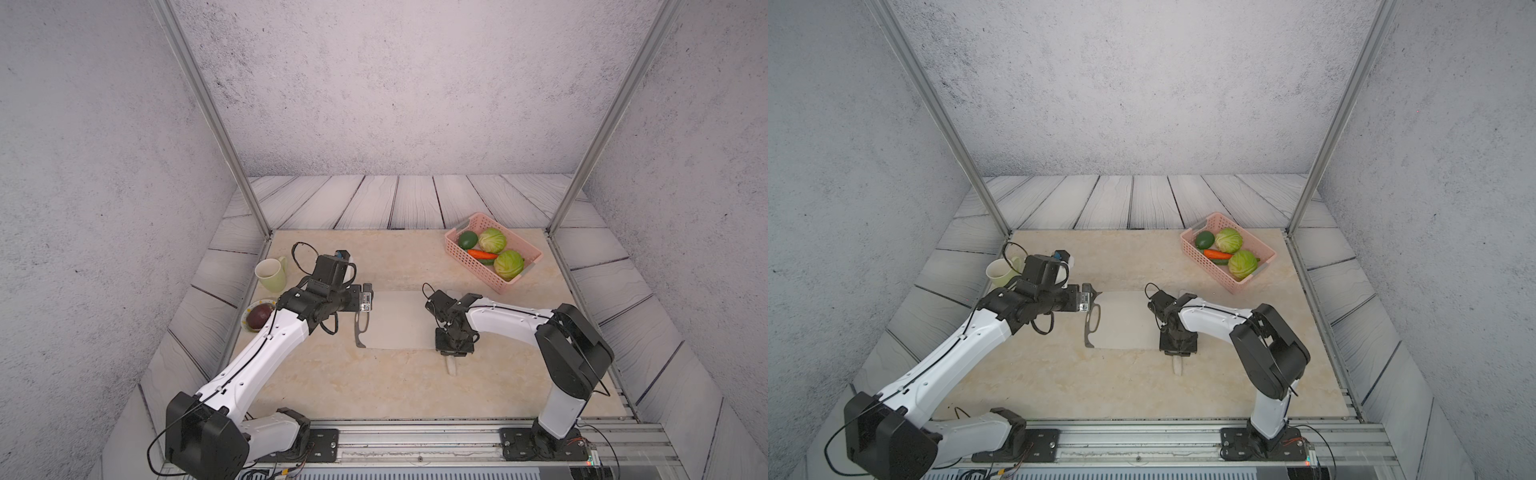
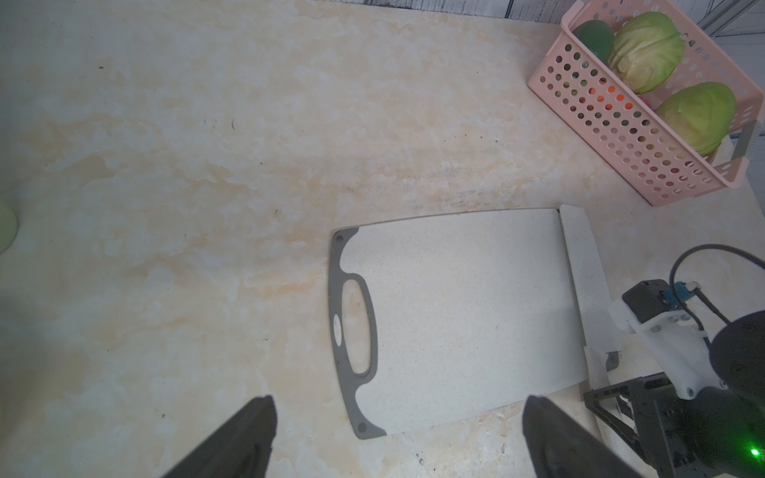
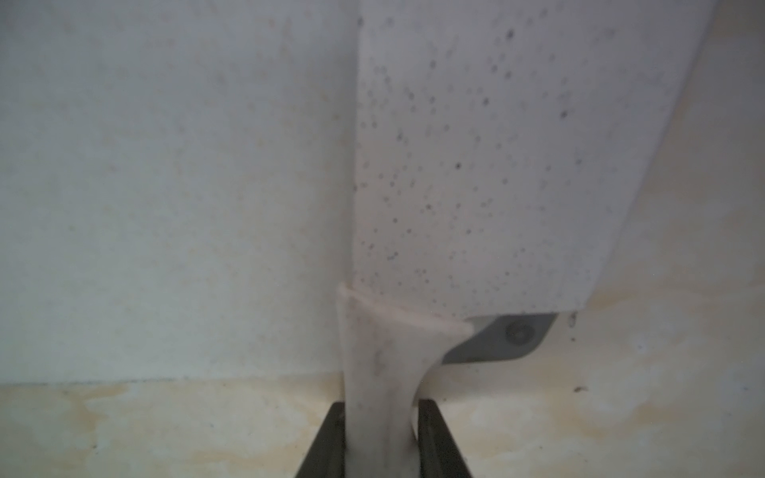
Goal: Align the knife with the edge of the cutting board
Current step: Adjust the knife at the edge of the cutting board.
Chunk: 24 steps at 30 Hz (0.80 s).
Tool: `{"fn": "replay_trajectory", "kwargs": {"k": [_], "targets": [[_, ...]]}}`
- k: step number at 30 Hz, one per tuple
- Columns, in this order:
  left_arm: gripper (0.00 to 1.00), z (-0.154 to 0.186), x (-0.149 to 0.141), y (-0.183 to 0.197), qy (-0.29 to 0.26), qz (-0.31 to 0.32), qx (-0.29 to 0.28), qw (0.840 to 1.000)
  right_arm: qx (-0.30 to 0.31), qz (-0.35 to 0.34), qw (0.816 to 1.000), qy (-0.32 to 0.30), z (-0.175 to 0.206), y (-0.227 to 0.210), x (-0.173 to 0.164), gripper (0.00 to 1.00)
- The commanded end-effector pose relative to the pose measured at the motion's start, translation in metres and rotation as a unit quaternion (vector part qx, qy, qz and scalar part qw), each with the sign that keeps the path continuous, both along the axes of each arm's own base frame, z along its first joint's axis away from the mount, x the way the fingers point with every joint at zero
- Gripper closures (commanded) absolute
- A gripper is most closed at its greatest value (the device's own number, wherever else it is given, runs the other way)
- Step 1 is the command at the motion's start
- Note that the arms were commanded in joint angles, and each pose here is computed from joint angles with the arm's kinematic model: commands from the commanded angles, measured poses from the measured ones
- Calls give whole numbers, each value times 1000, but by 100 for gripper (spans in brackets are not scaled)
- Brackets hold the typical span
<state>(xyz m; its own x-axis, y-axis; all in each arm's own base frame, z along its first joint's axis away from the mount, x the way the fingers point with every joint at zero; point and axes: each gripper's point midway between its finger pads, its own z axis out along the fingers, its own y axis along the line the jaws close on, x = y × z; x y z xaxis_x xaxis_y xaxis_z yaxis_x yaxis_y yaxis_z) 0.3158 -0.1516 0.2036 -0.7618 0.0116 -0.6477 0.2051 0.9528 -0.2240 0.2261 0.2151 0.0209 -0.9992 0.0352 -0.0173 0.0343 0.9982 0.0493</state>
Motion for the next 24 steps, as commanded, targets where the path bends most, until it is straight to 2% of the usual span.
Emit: {"fn": "replay_trajectory", "kwargs": {"k": [1, 18, 24], "targets": [[2, 6, 1, -3, -5, -4, 4, 1000, -1, 12, 1000, -11, 10, 1, -1, 80], [2, 6, 1, -2, -6, -4, 6, 1000, -13, 37, 999, -5, 5, 4, -6, 81], [2, 6, 1, -2, -6, -5, 5, 1000, -18, 45, 999, 1, 1, 2, -8, 78]]}}
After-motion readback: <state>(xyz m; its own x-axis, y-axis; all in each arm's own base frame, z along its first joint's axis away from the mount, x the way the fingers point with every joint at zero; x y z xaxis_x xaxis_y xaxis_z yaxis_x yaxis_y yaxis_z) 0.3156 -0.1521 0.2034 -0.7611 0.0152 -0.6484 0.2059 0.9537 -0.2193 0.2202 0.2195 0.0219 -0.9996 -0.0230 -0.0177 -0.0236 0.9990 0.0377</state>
